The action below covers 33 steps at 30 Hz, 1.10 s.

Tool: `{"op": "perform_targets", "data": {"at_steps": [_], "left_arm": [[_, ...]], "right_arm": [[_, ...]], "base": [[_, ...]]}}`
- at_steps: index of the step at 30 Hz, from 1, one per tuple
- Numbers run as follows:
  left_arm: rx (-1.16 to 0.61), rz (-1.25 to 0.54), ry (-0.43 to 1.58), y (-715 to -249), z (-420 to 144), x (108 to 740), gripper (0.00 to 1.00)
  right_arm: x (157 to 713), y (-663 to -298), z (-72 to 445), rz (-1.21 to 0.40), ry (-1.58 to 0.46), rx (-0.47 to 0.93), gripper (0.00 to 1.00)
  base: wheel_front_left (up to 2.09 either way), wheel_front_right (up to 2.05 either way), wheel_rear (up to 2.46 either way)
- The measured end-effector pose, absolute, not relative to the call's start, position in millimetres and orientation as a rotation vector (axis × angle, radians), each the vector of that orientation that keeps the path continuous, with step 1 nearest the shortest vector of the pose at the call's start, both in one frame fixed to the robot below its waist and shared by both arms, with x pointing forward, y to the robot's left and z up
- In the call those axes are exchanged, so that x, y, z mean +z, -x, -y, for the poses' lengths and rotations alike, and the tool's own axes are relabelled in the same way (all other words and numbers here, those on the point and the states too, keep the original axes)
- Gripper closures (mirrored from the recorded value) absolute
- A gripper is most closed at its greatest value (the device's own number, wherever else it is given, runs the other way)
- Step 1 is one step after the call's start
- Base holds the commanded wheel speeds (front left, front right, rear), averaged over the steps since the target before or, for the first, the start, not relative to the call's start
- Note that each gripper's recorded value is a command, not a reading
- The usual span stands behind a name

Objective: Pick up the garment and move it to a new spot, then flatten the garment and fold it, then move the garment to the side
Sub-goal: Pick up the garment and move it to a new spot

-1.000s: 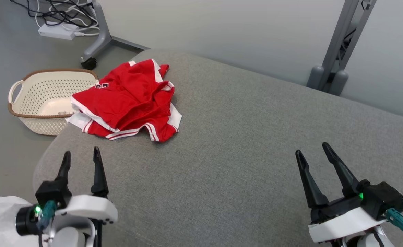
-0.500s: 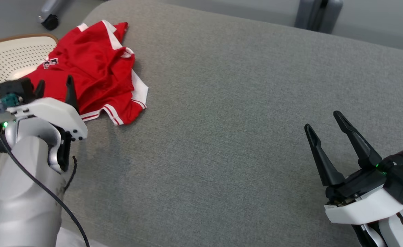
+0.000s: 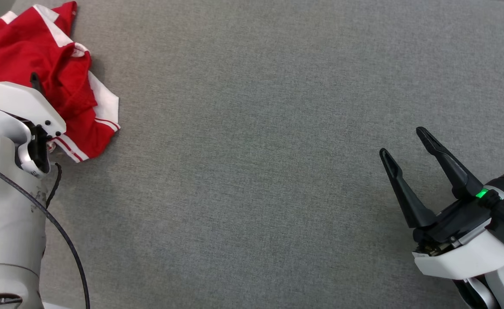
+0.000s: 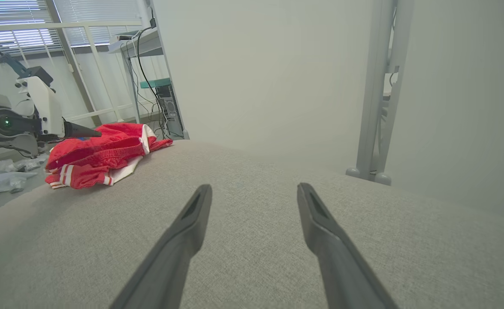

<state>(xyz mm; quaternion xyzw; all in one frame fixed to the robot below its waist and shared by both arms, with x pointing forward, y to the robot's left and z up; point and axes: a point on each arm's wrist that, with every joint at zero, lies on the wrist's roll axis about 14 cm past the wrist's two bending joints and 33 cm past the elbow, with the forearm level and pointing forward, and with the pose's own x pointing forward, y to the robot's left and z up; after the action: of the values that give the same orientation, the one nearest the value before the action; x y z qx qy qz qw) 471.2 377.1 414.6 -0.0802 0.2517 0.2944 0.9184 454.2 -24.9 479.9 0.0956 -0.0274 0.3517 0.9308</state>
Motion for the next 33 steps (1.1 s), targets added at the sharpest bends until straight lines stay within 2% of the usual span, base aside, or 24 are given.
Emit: {"op": "perform_targets", "data": {"at_steps": [7, 14, 15, 16, 26, 33], "left_arm": [[0.667, -0.683, 0.126, -467, -378, 383, 0.0], [0.677, -0.736, 0.134, -467, -376, 372, 0.0], [0.682, -0.741, 0.138, -467, -376, 371, 0.29], [0.683, -0.745, 0.143, -468, -376, 371, 1.0], [0.712, -0.727, 0.215, -467, -378, 374, 1.0], [0.668, -0.523, 0.176, -486, -385, 423, 1.0]], "right_arm": [[467, -455, 35, 0.03, -0.171, 0.711, 0.0], [462, -457, 41, 0.019, -0.165, 0.7, 0.0], [461, -457, 41, 0.017, -0.165, 0.699, 0.0], [461, -458, 42, 0.017, -0.165, 0.697, 0.0], [459, -461, 41, 0.016, -0.166, 0.694, 0.0], [469, -457, 32, 0.035, -0.164, 0.703, 0.0]], "base": [[0.0, 0.0, 0.0], [0.0, 0.0, 0.0], [0.0, 0.0, 0.0], [0.0, 0.0, 0.0], [0.0, 0.0, 0.0], [0.0, 0.0, 0.0]]}}
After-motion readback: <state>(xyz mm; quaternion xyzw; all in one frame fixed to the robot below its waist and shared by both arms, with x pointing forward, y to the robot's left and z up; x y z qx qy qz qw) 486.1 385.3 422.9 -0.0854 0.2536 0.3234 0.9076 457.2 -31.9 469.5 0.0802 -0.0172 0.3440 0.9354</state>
